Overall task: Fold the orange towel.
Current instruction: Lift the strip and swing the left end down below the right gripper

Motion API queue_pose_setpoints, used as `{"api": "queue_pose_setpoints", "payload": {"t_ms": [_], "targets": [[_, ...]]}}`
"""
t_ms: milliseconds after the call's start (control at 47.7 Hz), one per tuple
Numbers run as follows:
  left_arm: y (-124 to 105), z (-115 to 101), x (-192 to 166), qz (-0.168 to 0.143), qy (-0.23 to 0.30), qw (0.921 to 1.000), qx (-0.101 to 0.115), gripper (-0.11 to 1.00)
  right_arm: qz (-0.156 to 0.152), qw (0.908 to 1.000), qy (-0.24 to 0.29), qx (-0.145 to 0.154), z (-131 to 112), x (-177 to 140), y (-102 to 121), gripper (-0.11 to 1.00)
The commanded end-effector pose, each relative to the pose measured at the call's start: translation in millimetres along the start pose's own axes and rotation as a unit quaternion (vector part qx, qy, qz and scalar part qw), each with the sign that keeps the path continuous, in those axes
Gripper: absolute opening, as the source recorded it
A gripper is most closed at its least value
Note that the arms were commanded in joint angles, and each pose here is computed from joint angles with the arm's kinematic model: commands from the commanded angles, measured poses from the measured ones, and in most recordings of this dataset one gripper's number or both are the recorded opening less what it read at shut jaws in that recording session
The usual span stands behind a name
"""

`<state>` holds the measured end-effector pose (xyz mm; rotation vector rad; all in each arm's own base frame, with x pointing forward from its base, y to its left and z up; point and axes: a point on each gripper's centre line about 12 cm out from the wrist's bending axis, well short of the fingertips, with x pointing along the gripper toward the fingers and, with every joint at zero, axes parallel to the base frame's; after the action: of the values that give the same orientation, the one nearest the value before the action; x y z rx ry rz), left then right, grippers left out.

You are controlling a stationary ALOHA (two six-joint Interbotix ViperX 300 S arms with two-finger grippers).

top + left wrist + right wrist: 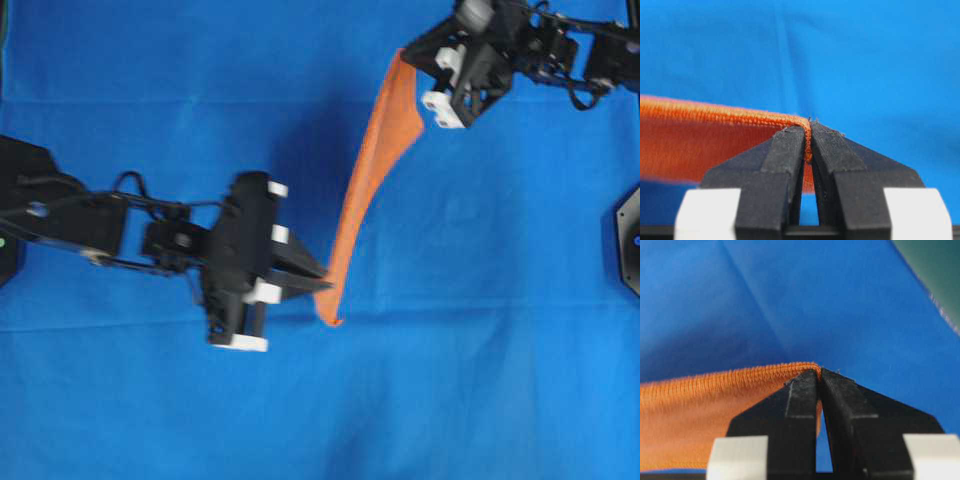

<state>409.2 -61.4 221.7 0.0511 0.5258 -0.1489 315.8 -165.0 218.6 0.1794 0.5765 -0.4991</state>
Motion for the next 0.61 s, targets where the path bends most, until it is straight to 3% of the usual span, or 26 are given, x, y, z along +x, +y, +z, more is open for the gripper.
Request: {"api": "queue_pose_setpoints", "payload": {"t_ms": [0, 168, 419, 587], "targets": [[-13.0, 22.2, 8.9, -0.013, -0.025, 0.9993, 0.025, 0.01, -0.011, 0.9996, -0.026, 0.000, 22.1, 2.9, -9.5, 0.04], [-16.2, 32.4, 23.3, -0.015, -0.031, 0.9987, 0.039, 0.01, -0.014, 0.9994, -0.031, -0.009, 31.8, 11.1, -11.7, 0.04], [-16.1, 50.9, 44.5, -0.012, -0.061, 0.9968, 0.049, 0.01, -0.026, 0.9991, -0.031, -0.007, 24.9, -2.2, -21.7, 0.04], [-17.8, 62.4, 75.7, -0.009, -0.072, 0.9933, 0.089, 0.01, -0.037, 0.9988, -0.031, -0.001, 12.2, -20.7, -29.6, 0.04]]}}
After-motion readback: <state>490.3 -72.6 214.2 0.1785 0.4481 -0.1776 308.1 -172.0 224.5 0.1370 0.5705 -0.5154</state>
